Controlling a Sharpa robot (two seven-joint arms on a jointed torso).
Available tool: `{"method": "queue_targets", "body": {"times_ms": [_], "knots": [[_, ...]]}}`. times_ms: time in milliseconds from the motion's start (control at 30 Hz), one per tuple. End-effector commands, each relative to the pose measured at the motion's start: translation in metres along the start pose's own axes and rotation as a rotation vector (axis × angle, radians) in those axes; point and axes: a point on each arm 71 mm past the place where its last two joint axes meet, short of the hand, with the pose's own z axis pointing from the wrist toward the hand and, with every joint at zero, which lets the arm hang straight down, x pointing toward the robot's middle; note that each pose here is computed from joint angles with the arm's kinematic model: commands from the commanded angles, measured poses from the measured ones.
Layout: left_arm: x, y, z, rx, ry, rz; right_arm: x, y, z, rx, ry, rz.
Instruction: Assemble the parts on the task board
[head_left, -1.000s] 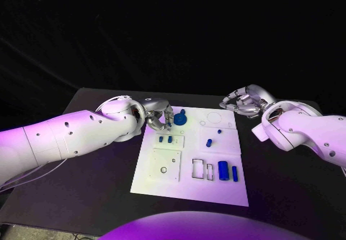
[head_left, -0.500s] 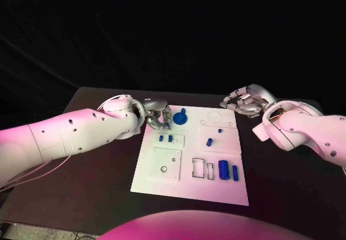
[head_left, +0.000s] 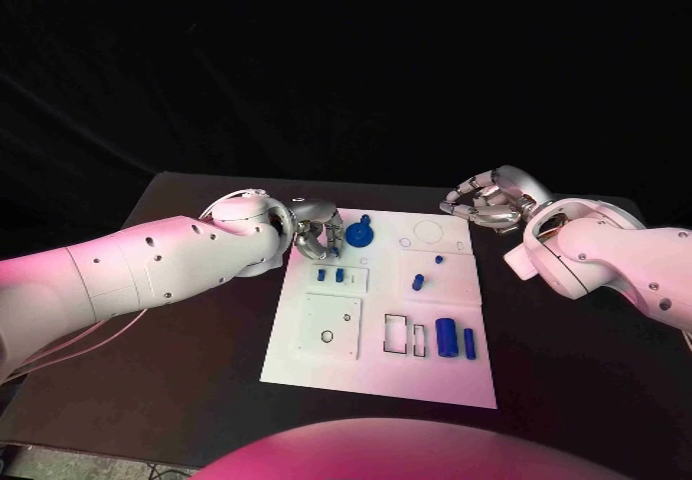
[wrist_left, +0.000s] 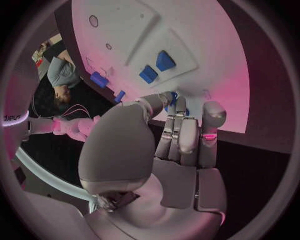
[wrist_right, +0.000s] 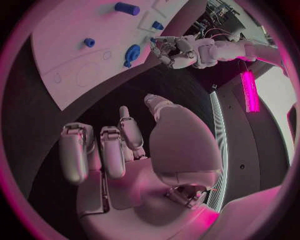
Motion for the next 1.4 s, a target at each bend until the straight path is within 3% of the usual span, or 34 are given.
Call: {"method": "queue_targets", "body": {"times_ms": [33, 1400], "knots": [[0.0018, -0.0013, 0.0009, 0.002, 0.023, 0.012, 0.0006, 0.0009, -0.0002, -0.009, 0.002, -0.004], [0.0074, -0.0065, 0.0063, 0.001, 0.061, 0.021, 0.0012, 0.0008, 0.0005, -0.009, 0.008, -0.005]]}}
